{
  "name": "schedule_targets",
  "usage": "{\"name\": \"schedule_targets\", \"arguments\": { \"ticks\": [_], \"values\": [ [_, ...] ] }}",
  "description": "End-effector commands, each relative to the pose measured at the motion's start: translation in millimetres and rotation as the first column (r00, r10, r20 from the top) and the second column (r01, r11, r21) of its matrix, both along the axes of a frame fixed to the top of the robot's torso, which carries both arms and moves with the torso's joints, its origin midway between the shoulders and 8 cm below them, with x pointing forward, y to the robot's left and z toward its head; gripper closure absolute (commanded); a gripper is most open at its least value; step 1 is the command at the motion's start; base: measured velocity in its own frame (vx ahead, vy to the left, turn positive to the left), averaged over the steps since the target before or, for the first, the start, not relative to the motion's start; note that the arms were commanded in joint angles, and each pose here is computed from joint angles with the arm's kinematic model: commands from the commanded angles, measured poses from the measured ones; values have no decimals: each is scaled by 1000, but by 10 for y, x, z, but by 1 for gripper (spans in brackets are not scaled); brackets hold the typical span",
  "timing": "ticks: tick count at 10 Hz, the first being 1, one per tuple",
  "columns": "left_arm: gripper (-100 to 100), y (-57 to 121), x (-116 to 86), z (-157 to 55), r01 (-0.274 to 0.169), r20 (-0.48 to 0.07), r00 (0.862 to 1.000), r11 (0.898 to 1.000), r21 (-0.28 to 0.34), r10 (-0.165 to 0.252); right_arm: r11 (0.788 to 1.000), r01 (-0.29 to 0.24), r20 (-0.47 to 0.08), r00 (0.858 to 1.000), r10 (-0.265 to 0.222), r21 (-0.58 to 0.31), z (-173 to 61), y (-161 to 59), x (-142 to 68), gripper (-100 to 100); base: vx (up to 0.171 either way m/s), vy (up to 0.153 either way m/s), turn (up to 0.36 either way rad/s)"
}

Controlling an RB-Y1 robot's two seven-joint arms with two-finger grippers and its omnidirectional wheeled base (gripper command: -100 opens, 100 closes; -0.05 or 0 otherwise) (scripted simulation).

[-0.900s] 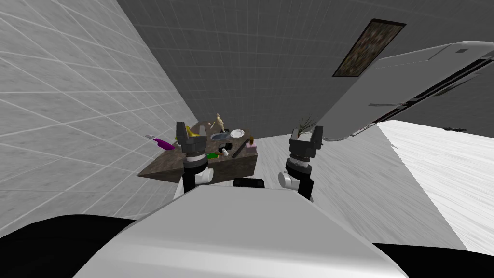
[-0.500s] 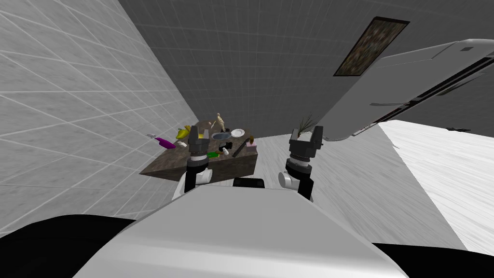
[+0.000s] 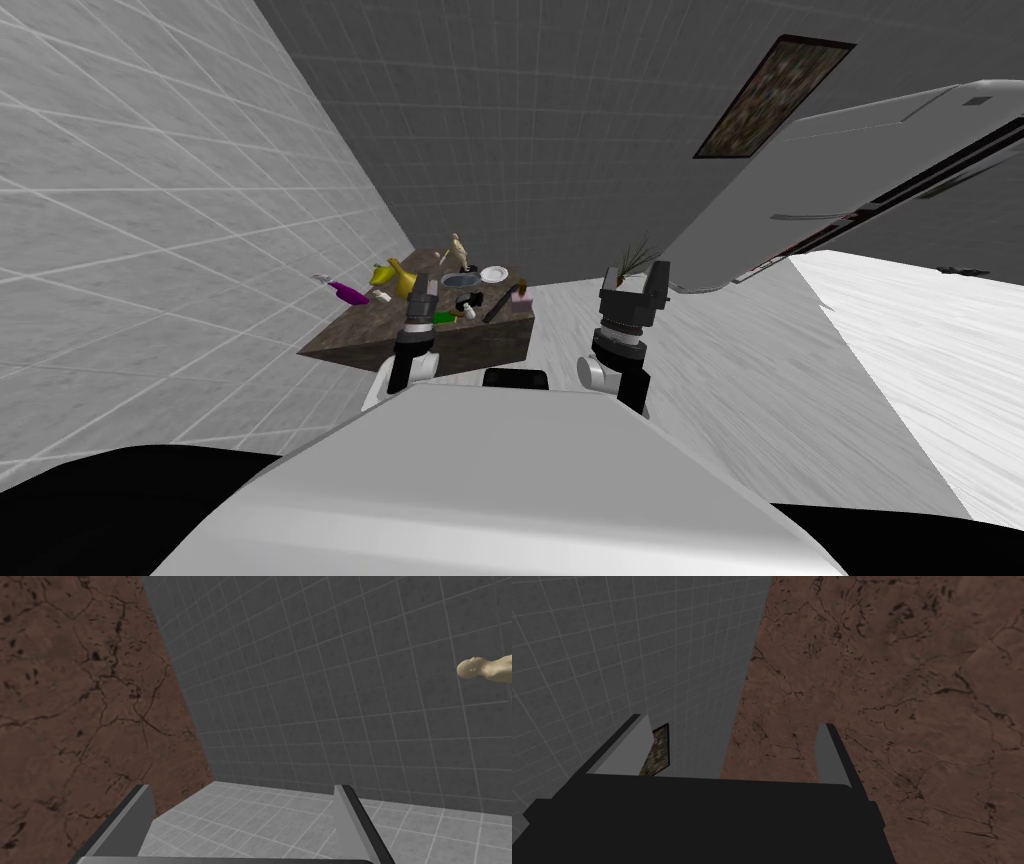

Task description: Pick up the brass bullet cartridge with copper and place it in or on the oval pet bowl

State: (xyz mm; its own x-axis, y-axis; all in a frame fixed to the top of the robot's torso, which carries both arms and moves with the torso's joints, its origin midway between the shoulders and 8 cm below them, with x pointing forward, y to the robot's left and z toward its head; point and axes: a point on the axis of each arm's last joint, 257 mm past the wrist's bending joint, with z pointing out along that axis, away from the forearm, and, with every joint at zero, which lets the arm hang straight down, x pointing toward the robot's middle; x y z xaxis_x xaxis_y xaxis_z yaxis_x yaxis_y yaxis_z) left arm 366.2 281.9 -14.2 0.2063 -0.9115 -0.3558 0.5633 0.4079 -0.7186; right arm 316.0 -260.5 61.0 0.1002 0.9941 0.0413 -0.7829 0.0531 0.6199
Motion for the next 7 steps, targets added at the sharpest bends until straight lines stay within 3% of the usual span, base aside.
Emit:
{"name": "schedule_targets", "arguments": {
  "ticks": [1,7],
  "values": [
    [-100,118,101,-199,-39,-56,998,999,24,40,1000,0,0,1000,0,0,0,0,0,0,-35,-12,30],
    [-100,472,293,-934,-146,-229,959,984,98,165,1000,0,0,1000,0,0,0,0,0,0,-23,-13,34]
  ]
}}
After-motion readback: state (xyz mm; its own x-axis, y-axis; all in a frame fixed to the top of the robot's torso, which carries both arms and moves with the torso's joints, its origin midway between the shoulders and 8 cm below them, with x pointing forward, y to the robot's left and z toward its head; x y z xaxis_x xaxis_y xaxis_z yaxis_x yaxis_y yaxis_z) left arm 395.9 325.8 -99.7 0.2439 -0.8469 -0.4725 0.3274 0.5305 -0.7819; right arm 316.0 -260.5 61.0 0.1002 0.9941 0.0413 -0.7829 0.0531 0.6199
